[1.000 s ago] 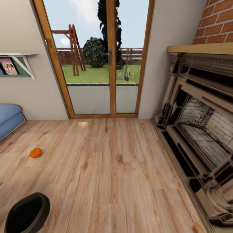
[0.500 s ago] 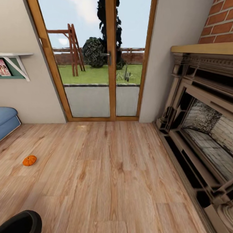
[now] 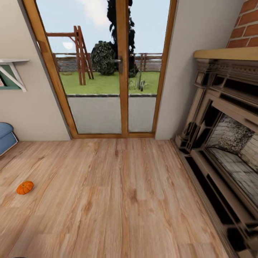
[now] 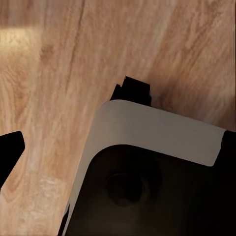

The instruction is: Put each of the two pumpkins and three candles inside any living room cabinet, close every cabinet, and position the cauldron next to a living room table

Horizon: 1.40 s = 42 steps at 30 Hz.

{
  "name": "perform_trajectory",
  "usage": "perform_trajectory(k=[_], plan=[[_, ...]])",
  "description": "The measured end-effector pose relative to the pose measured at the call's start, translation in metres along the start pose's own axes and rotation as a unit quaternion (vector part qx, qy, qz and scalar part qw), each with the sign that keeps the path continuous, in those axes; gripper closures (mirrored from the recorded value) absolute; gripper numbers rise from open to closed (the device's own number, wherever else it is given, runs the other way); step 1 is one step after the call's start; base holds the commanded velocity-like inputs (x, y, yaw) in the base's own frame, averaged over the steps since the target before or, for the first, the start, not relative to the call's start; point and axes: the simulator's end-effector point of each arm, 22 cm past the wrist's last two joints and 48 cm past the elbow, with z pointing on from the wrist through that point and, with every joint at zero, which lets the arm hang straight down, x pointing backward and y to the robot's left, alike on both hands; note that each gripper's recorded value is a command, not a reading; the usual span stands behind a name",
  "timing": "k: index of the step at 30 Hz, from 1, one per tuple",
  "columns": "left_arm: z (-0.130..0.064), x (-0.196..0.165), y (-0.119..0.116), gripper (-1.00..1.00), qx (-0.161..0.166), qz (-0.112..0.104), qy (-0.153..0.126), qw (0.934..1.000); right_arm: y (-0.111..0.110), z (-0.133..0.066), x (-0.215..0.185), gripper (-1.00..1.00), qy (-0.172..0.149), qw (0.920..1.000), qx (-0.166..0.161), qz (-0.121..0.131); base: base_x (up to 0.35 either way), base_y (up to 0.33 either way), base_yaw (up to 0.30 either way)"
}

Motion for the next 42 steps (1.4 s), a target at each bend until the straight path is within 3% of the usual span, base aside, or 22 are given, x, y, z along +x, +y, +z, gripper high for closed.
perform_trajectory(k=[42], plan=[[0.0, 0.0, -0.0006, -1.0, 0.001, 0.001, 0.0, 1.0, -0.0015, 0.0003, -0.0015, -1.0, -0.002, 1.0, 0.001, -0.002, 0.337, -0.046, 0.001]])
